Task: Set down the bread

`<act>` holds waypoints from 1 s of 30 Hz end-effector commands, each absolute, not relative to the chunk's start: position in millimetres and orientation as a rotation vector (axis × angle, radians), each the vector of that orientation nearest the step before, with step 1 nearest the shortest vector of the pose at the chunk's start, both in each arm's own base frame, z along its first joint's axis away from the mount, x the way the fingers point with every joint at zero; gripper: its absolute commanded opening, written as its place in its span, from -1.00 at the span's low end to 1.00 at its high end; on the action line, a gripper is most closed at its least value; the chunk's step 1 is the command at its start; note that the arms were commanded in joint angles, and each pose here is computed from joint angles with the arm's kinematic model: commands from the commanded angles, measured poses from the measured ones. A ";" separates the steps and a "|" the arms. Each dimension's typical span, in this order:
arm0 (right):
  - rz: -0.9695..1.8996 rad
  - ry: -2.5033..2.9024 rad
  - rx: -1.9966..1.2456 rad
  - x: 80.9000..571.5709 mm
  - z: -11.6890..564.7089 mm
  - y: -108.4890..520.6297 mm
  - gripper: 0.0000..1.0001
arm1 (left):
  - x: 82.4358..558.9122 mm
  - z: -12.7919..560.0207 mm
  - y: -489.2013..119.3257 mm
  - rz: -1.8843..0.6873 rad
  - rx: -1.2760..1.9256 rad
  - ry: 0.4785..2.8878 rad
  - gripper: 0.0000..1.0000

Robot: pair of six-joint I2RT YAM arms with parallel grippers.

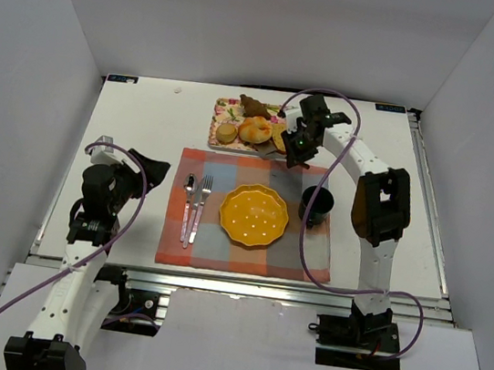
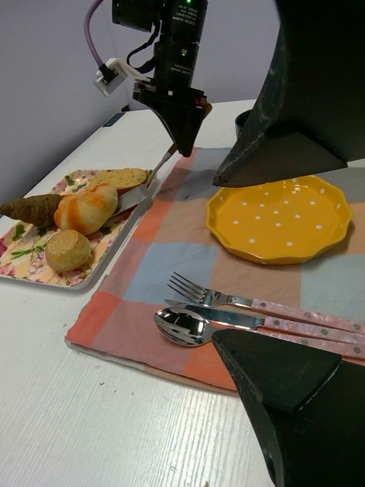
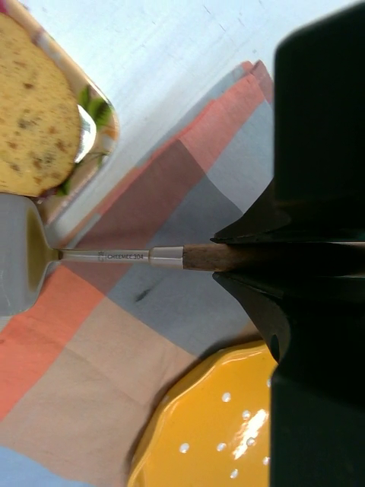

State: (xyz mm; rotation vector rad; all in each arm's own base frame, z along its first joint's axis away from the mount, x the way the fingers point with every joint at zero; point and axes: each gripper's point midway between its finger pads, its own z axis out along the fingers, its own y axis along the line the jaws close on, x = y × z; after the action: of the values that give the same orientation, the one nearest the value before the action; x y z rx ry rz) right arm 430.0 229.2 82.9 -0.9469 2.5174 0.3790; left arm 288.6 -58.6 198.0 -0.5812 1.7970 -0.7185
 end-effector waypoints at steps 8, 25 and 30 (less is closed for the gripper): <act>0.434 2.350 -0.988 449.6 91.3 252.9 -1.00 | 294.4 218.9 -57.9 -0.729 -0.561 1.740 0.69; 0.431 2.226 -0.913 460.6 89.0 263.1 -1.00 | 294.9 223.7 -58.5 -0.741 -0.564 1.725 0.69; 0.444 2.138 -0.903 460.0 107.5 265.3 -1.00 | 292.4 223.2 -57.9 -0.738 -0.569 1.723 0.69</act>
State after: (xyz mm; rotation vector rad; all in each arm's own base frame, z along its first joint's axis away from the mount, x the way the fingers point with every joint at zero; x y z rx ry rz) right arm 447.0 253.4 53.2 -0.9346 2.3164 0.4301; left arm 291.7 -59.1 203.1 -0.5878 1.7739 -0.7342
